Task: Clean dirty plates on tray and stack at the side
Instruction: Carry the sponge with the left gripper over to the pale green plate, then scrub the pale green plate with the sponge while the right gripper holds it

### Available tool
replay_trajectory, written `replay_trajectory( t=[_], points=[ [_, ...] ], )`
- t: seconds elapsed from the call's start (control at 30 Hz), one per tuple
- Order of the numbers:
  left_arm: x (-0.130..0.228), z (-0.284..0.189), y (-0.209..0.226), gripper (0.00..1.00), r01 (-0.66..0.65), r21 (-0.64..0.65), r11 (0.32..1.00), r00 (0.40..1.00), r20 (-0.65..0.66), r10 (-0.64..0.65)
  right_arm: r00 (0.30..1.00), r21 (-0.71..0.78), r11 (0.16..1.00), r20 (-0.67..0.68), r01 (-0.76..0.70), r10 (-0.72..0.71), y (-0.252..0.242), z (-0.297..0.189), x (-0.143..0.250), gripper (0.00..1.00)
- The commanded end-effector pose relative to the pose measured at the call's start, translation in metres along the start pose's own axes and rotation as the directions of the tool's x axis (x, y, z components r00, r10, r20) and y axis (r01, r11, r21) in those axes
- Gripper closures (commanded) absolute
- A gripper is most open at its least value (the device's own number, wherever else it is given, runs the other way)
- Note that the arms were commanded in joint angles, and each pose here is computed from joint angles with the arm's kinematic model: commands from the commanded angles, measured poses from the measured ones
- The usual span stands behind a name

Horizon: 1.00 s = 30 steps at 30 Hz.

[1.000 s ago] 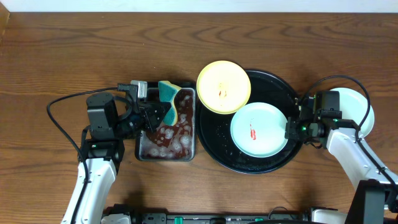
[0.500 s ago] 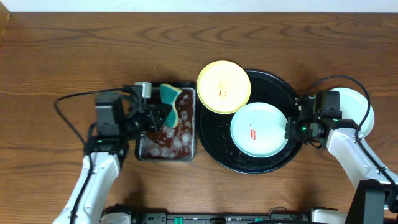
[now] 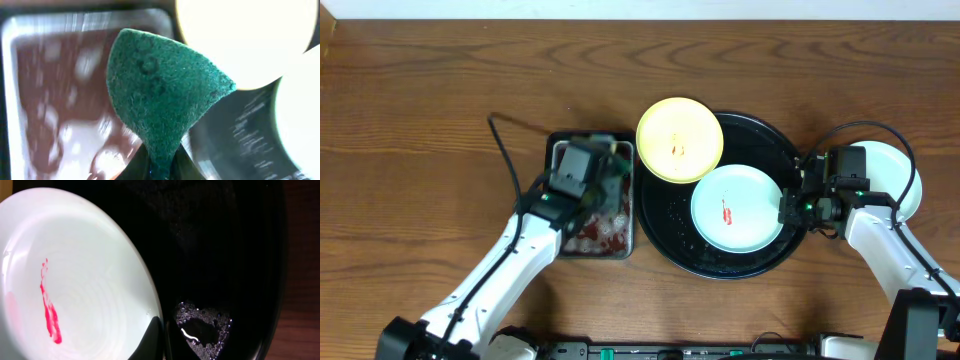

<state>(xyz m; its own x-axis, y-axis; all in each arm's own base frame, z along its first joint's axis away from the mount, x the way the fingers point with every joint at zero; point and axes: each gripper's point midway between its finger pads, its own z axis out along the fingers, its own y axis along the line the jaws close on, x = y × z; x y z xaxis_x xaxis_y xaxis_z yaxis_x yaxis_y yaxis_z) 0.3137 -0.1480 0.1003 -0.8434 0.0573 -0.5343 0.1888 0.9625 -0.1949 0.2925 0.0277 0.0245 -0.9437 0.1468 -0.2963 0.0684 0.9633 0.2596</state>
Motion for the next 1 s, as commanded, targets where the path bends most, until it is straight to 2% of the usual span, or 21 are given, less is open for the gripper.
replay_trajectory(
  t=[0.0, 0.13, 0.27, 0.6, 0.8, 0.87, 0.97],
  points=[
    [-0.036, -0.021, -0.044, 0.93, -0.049, 0.076, 0.996, 0.993, 0.112, 0.040, 1.000, 0.003, 1.000, -0.012, -0.001, 0.001, 0.001, 0.002, 0.004, 0.99],
    [-0.041, -0.022, -0.097, 0.92, -0.121, 0.211, 0.970, 0.981, 0.175, 0.084, 1.000, 0.000, 1.000, -0.024, 0.004, -0.004, 0.003, 0.004, 0.008, 0.99],
    [-0.034, -0.007, -0.138, 0.93, -0.116, 0.288, 0.950, 0.982, 0.178, 0.066, 0.999, -0.002, 1.000, -0.036, 0.015, -0.016, 0.007, 0.005, 0.012, 0.99],
    [0.020, 0.069, -0.211, 0.92, -0.120, 0.394, 0.911, 0.991, 0.108, 0.084, 0.999, -0.002, 1.000, -0.036, 0.017, -0.017, 0.007, 0.005, 0.012, 0.99],
    [0.048, 0.101, -0.212, 0.93, -0.115, 0.376, 0.919, 0.993, 0.051, 0.103, 0.999, -0.002, 1.000, -0.036, 0.017, -0.017, 0.007, 0.005, 0.012, 0.99],
    [0.056, 0.109, -0.201, 0.92, -0.114, 0.331, 0.937, 0.993, 0.019, 0.114, 0.999, -0.002, 1.000, -0.036, 0.017, -0.017, 0.007, 0.005, 0.012, 0.99],
    [0.064, 0.119, -0.168, 0.93, -0.109, 0.192, 0.975, 0.993, -0.020, 0.115, 0.999, -0.002, 1.000, -0.036, 0.017, -0.017, 0.007, 0.005, 0.012, 0.99]
  ],
)
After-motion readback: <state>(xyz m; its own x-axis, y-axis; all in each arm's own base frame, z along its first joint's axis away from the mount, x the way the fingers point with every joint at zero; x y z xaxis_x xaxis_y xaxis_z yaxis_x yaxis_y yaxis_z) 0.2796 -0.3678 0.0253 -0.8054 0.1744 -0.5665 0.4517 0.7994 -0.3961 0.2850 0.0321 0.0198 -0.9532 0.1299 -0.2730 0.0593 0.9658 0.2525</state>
